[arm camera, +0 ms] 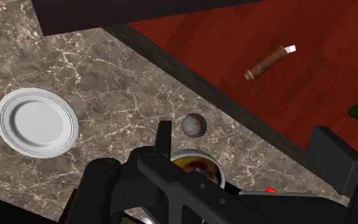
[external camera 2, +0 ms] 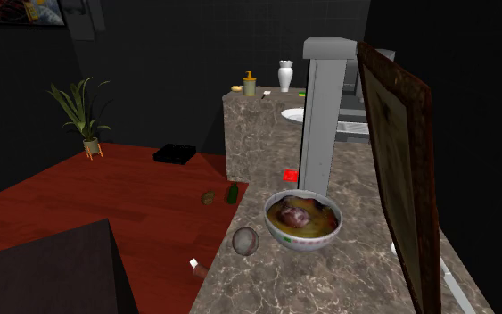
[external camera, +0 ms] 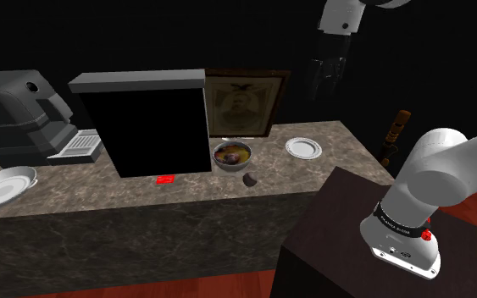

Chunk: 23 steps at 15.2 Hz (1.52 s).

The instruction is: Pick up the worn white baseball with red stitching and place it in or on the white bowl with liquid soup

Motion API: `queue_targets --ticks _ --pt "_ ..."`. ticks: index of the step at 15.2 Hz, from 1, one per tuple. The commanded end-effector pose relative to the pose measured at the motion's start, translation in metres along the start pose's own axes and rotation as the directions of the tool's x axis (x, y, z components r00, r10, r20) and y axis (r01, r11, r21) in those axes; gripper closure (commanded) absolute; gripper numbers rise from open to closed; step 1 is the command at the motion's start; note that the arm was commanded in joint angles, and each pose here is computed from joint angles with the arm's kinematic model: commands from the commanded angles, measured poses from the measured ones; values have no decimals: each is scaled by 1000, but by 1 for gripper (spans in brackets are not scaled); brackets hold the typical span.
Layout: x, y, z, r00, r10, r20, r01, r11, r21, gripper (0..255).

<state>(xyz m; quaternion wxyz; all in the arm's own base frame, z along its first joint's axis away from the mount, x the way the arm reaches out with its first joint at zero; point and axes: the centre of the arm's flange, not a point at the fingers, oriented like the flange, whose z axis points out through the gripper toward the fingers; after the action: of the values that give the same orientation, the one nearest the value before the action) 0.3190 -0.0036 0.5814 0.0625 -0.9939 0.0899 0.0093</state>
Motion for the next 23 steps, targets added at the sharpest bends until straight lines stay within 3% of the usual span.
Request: queue_targets --ticks 1,23 --pt "0 0 0 1000 0 0 0 1000 0 0" --pt "124 -6 258 998 2 -63 -2 1000 -5 0"
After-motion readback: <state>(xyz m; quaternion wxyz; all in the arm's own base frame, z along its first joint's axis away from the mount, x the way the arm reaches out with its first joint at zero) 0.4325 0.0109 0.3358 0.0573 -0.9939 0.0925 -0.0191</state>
